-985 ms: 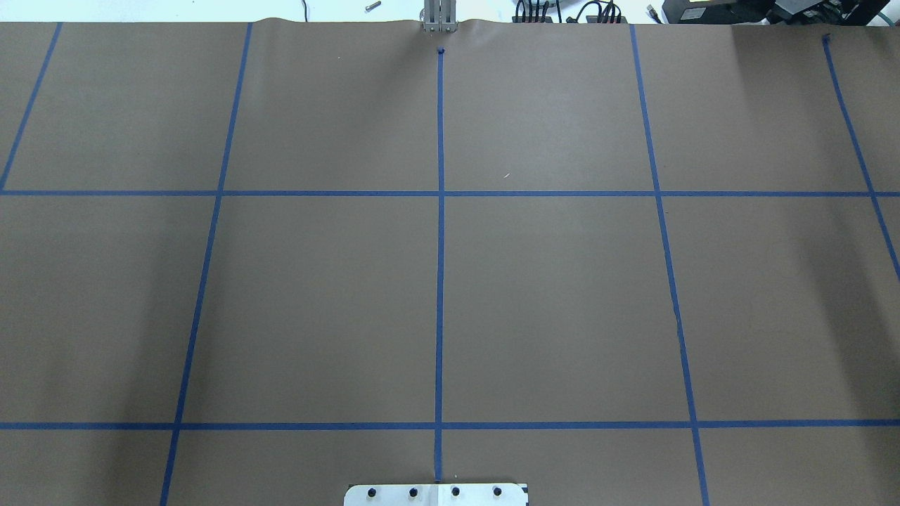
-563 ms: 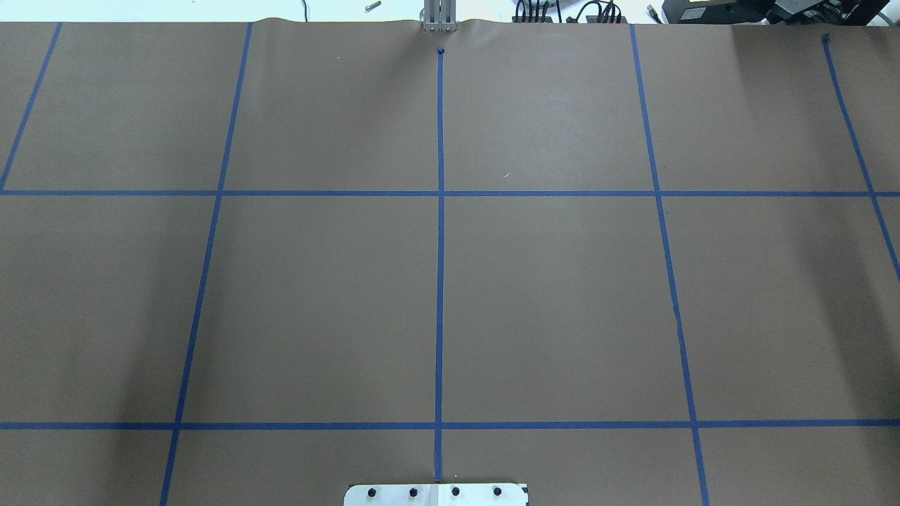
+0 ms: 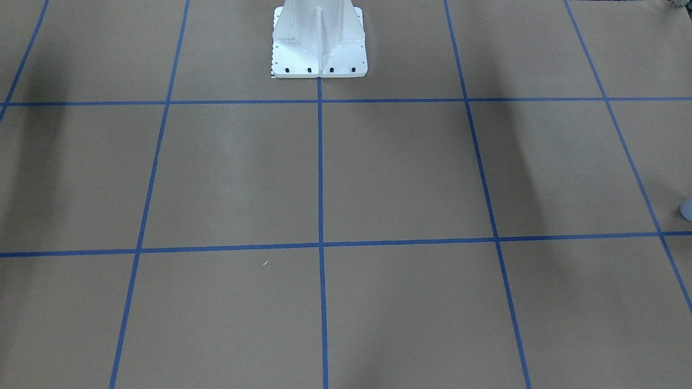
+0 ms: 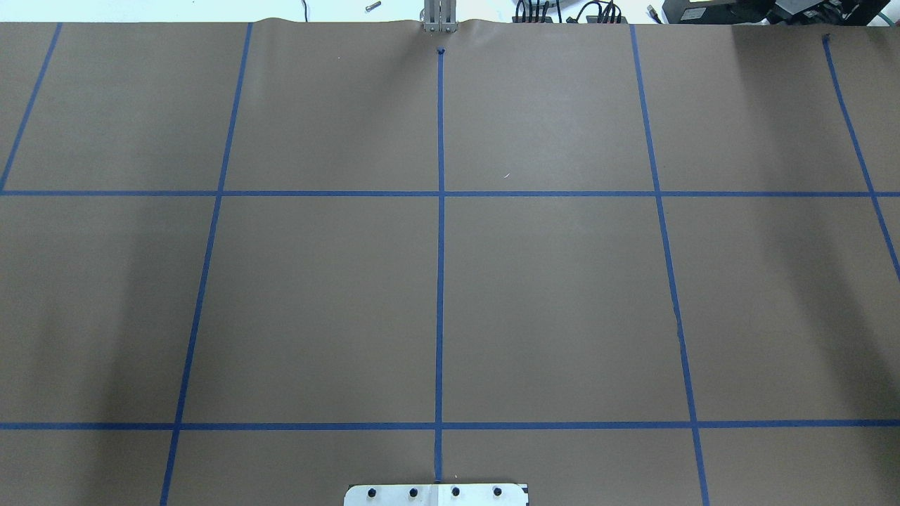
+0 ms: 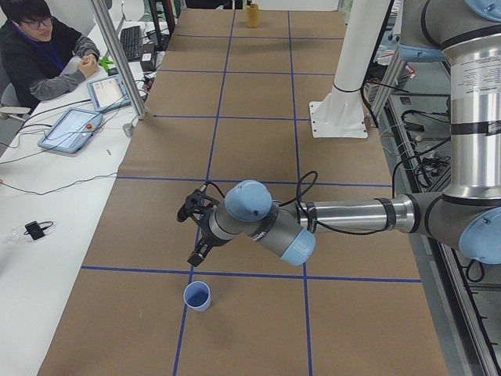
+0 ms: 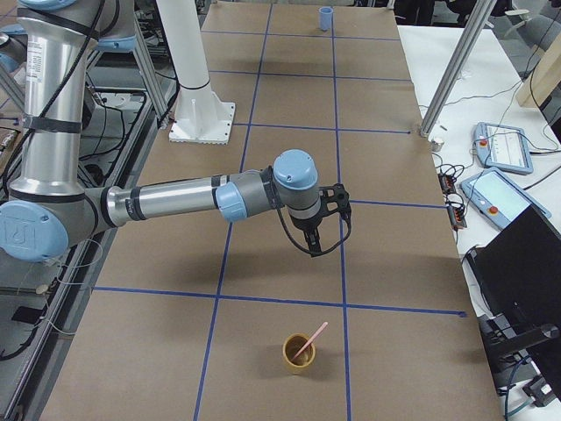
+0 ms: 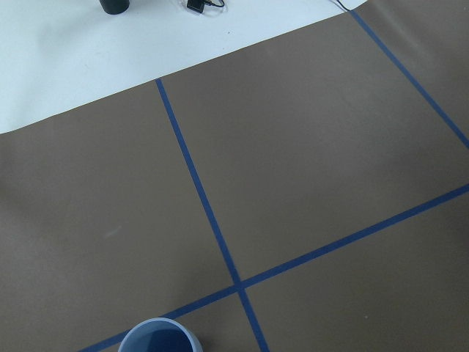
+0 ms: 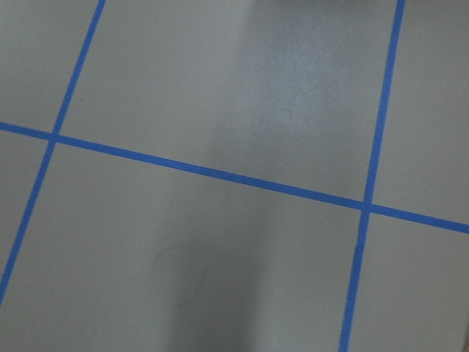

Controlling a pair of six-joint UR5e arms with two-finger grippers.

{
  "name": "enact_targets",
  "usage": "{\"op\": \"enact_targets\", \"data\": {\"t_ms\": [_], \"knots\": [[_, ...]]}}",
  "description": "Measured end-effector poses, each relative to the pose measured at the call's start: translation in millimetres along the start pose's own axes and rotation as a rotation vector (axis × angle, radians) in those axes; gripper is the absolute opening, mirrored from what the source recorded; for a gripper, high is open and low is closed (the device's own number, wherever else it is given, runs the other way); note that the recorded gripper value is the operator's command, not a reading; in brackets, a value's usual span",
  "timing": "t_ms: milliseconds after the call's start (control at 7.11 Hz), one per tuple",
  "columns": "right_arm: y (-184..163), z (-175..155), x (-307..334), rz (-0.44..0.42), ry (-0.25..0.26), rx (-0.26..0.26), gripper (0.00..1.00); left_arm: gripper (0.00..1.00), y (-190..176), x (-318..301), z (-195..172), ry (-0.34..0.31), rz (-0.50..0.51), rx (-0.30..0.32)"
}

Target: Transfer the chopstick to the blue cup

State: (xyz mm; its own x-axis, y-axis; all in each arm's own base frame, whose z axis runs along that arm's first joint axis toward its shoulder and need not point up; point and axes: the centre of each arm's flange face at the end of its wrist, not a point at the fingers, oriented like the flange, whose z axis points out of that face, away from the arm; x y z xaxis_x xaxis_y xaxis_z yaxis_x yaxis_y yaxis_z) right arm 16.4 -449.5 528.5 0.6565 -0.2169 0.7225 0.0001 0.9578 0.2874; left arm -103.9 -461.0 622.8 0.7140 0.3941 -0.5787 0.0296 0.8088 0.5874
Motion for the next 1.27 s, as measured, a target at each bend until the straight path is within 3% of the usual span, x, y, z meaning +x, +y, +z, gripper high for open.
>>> {"op": "enact_targets", "data": {"t_ms": [422, 704, 844, 1266], "knots": [[-17, 15, -30, 0.006, -0.017, -0.020, 1.00, 0.99, 8, -87, 67, -0.121, -0.070, -0.129], [-18, 18, -34, -0.011, -0.021, -0.015, 1.00, 0.99, 27, -124, 97, -0.187, -0.098, -0.183], [-17, 19, -34, -0.018, -0.023, -0.012, 1.00, 0.99, 33, -131, 104, -0.201, -0.106, -0.193], [-13, 24, -36, -0.033, -0.029, -0.011, 1.00, 0.99, 31, -115, 124, -0.144, -0.166, -0.195]]}}
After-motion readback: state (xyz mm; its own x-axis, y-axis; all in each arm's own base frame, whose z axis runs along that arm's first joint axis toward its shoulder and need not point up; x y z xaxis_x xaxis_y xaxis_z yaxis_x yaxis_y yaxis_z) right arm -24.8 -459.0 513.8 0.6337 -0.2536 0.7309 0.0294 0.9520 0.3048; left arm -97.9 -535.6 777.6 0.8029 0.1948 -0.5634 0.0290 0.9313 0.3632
